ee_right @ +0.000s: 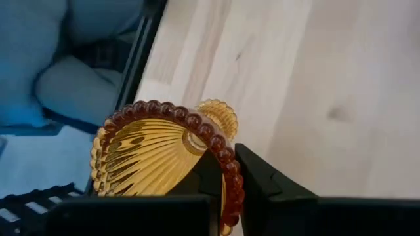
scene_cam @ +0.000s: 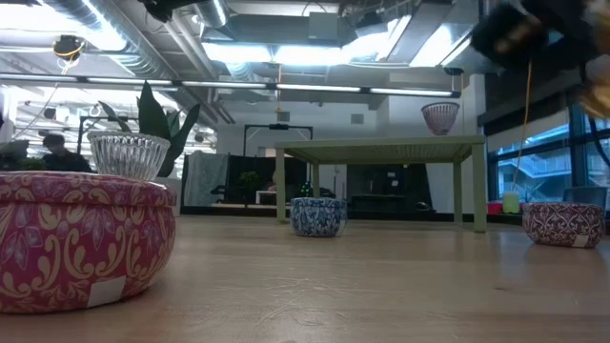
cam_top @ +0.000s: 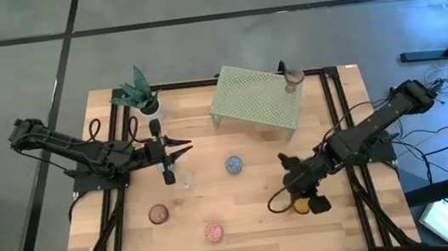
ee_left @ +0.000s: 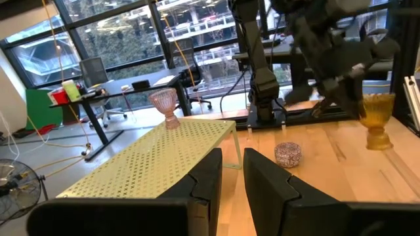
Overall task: Pick & Place candle stick holders
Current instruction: Put the brown candle holder on the shelf aligned with the pink candle holder
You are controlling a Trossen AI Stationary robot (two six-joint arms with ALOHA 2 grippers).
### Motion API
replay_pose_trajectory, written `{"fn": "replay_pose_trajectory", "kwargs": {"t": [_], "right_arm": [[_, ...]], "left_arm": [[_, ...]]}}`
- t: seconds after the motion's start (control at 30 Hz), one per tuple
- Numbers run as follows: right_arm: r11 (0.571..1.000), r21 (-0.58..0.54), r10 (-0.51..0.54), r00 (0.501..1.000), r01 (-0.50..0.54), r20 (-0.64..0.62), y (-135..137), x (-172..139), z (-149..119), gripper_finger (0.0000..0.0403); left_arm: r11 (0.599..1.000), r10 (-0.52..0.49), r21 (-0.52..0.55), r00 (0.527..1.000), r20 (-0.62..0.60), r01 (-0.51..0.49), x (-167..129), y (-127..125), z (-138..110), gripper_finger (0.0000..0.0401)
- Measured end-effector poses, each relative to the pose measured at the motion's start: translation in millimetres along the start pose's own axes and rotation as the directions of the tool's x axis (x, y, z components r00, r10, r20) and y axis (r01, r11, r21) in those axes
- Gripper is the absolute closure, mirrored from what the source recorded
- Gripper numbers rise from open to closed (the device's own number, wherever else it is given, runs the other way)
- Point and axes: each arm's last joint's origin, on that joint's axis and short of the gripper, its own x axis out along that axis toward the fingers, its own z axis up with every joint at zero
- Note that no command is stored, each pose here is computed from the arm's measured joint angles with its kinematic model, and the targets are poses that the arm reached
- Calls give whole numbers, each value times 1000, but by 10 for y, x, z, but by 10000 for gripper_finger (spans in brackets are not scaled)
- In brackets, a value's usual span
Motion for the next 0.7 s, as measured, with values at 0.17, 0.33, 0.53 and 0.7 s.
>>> {"fn": "replay_pose_trajectory", "kwargs": {"t": [0.17,0.33,0.53,0.7], "right_arm": [[991,6,-135,991,134,17,-126,-400,232,368],[978,-39,-203,976,207,82,-277,-815,441,376],[952,-84,-277,944,296,180,-513,-1281,604,376],[916,-54,-377,899,398,222,-799,-1531,630,373]], "left_arm": [[1000,0,0,1000,0,0,0,0,0,343],[1000,0,0,1000,0,0,0,0,0,343],[1000,1,0,1000,0,-1,1,2,0,343],[1000,1,0,1000,0,-1,1,2,0,343]]}}
